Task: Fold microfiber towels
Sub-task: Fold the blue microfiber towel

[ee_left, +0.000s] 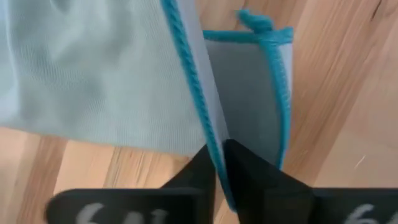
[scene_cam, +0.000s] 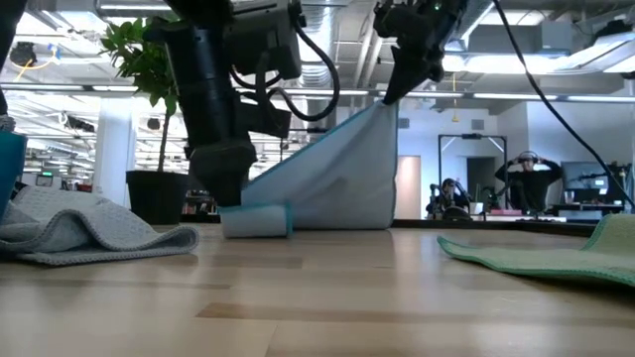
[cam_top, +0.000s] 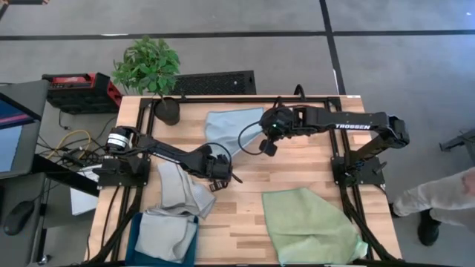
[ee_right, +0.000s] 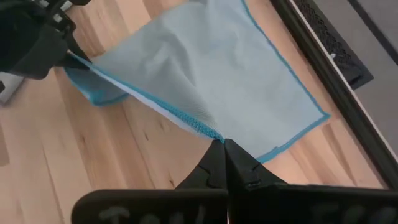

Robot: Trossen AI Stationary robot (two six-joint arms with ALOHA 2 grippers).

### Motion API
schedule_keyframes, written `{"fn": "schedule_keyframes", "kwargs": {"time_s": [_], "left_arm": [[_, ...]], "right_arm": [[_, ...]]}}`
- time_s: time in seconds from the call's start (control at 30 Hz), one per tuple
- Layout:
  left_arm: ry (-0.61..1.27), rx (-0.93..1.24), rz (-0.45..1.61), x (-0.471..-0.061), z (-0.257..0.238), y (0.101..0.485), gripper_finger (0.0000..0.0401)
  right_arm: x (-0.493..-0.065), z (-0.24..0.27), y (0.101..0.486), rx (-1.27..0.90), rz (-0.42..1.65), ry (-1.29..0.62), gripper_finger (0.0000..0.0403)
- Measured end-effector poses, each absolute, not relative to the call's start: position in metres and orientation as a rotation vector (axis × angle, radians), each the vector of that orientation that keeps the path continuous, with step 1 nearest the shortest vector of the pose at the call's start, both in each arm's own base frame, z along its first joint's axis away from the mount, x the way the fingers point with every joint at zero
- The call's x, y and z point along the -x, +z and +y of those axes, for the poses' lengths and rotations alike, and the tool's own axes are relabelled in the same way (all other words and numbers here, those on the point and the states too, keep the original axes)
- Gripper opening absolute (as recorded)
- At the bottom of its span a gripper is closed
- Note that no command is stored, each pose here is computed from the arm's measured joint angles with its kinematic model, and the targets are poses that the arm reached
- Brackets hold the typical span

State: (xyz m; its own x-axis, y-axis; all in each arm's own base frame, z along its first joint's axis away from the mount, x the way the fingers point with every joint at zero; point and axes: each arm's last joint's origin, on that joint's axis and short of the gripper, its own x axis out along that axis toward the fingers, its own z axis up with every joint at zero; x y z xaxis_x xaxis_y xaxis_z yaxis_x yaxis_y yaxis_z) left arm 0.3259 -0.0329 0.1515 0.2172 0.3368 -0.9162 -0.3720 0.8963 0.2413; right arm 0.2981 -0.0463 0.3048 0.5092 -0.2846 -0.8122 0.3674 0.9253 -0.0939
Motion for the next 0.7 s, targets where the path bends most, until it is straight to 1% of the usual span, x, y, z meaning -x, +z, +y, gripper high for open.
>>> {"fn": "schedule_keyframes", "kwargs": {"time_s": [0.07, 0.17, 0.27, 0.37, 0.57, 0.7], "left_arm": [[0.492, 0.029, 1.267, -0.325, -0.033, 0.151, 0.0006], [0.489, -0.007, 1.300, -0.325, -0.030, 0.155, 0.0002], [0.480, -0.041, 1.335, -0.325, -0.024, 0.167, 0.0001], [0.472, -0.049, 1.320, -0.325, -0.014, 0.189, 0.0000], [0.495, -0.018, 1.195, -0.315, 0.018, 0.245, 0.0000], [0.574, -0.060, 1.163, -0.301, 0.050, 0.277, 0.0000]], "right_arm": [[-0.297, -0.047, 0.309, -0.077, 0.967, -0.405, 0.0003], [-0.295, -0.048, 0.315, -0.045, 0.982, -0.426, 0.0003], [-0.291, -0.051, 0.322, -0.046, 1.009, -0.441, 0.0003], [-0.287, -0.057, 0.329, -0.028, 1.029, -0.500, 0.0003], [-0.277, -0.072, 0.346, -0.006, 1.054, -0.624, 0.0003], [-0.271, -0.088, 0.357, -0.001, 1.026, -0.728, 0.0003]]}}
